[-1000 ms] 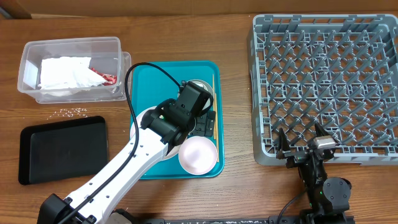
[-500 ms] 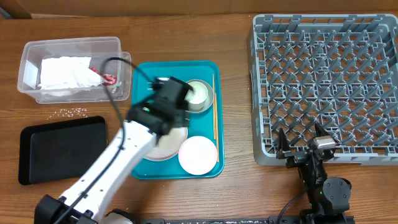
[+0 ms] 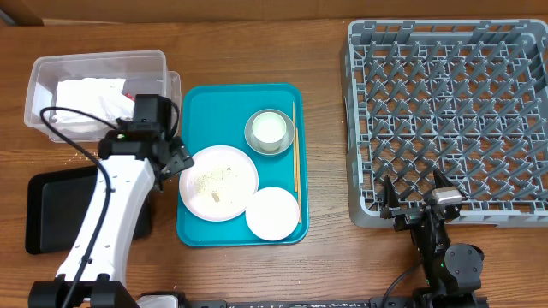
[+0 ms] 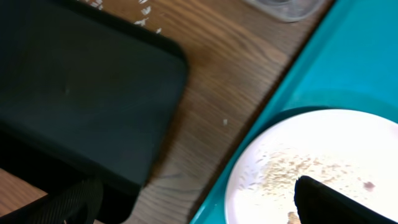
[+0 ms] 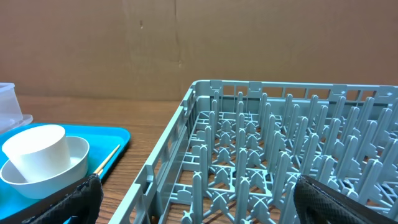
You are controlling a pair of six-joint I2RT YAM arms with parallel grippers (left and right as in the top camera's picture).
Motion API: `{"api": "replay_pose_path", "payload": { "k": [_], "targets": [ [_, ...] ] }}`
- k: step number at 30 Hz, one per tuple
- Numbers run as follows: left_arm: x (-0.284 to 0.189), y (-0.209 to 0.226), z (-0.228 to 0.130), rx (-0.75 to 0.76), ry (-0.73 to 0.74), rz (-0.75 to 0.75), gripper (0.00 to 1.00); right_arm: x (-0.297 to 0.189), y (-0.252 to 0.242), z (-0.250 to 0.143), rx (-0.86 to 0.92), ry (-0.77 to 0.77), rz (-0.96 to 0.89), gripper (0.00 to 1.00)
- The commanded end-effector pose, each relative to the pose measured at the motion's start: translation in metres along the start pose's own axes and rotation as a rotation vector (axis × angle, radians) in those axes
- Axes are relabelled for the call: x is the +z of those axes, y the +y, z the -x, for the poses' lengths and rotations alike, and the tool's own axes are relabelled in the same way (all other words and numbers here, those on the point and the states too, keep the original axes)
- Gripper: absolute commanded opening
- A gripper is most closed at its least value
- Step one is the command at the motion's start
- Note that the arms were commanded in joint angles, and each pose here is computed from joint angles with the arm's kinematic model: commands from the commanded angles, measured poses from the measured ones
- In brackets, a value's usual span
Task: Sort waste into correct bins and load items into the dishwasher
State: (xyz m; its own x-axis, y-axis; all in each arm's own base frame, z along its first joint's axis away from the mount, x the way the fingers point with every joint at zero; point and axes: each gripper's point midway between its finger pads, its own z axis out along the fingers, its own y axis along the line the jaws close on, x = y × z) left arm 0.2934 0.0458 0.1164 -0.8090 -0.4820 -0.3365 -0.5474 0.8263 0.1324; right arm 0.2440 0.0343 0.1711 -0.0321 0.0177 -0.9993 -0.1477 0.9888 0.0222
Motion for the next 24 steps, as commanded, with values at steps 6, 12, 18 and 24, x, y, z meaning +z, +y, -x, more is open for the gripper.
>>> {"api": "replay_pose_path", "payload": {
  "k": [6, 12, 18, 24],
  "targets": [
    [0.007, 0.028, 0.006, -0.108, 0.028, 0.030, 1.00, 0.000, -0.002, -0.001, -0.001, -0.006, -0.012, 1.00],
    [0.009, 0.036, 0.005, -0.137, 0.044, 0.040, 1.00, 0.000, -0.002, -0.001, -0.001, -0.006, -0.012, 1.00],
    [0.009, 0.035, 0.000, -0.222, 0.067, 0.030, 1.00, 0.000, -0.002, -0.001, -0.001, -0.006, -0.012, 1.00],
    [0.007, 0.020, -0.012, -0.232, 0.141, -0.051, 1.00, 0.000, -0.002, -0.001, -0.001, -0.006, -0.012, 1.00]
  ]
}}
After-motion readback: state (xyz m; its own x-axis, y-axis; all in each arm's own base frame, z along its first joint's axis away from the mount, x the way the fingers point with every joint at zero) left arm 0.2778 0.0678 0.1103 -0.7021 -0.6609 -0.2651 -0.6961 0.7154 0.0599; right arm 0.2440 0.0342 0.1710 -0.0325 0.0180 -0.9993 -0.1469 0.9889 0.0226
